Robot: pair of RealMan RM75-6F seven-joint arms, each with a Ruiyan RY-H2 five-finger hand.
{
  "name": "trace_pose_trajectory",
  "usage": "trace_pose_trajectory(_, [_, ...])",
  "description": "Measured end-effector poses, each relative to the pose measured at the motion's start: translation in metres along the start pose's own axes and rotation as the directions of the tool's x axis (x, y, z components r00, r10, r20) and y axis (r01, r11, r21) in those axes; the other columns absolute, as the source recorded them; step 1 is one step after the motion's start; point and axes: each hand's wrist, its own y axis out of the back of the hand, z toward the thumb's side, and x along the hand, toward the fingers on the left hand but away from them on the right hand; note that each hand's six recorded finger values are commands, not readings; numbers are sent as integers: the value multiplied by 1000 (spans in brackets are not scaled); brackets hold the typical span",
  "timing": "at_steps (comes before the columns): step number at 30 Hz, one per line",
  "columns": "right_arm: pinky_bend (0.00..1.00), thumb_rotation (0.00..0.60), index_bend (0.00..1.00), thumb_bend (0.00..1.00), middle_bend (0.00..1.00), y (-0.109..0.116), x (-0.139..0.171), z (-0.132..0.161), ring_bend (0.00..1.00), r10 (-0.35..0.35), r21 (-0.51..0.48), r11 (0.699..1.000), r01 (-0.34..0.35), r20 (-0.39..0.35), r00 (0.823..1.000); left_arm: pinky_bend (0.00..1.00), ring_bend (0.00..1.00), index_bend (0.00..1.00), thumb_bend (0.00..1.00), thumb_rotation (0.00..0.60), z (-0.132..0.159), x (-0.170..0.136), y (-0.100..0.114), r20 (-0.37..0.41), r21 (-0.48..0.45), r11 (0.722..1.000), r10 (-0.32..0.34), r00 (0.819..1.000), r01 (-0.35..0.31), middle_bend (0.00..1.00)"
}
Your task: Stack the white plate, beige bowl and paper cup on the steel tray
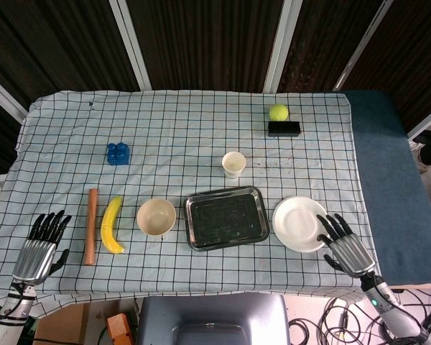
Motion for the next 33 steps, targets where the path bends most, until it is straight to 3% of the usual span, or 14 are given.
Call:
trace_pose_trajectory(15, [0,600,421,241,0,-13,-19,14,0,4,-12,1000,-4,-21,1000,1,0,0,386,600,-12,-2,-7,-53,28,1000,0,999,2,0])
trace_pose_trajectory(33, [0,600,525,271,0,-12,-37,22,0,-8,-33,999,7,-27,1000,0,0,0,383,600,-14,-3,-7,-58,6,1000,-14,998,15,0])
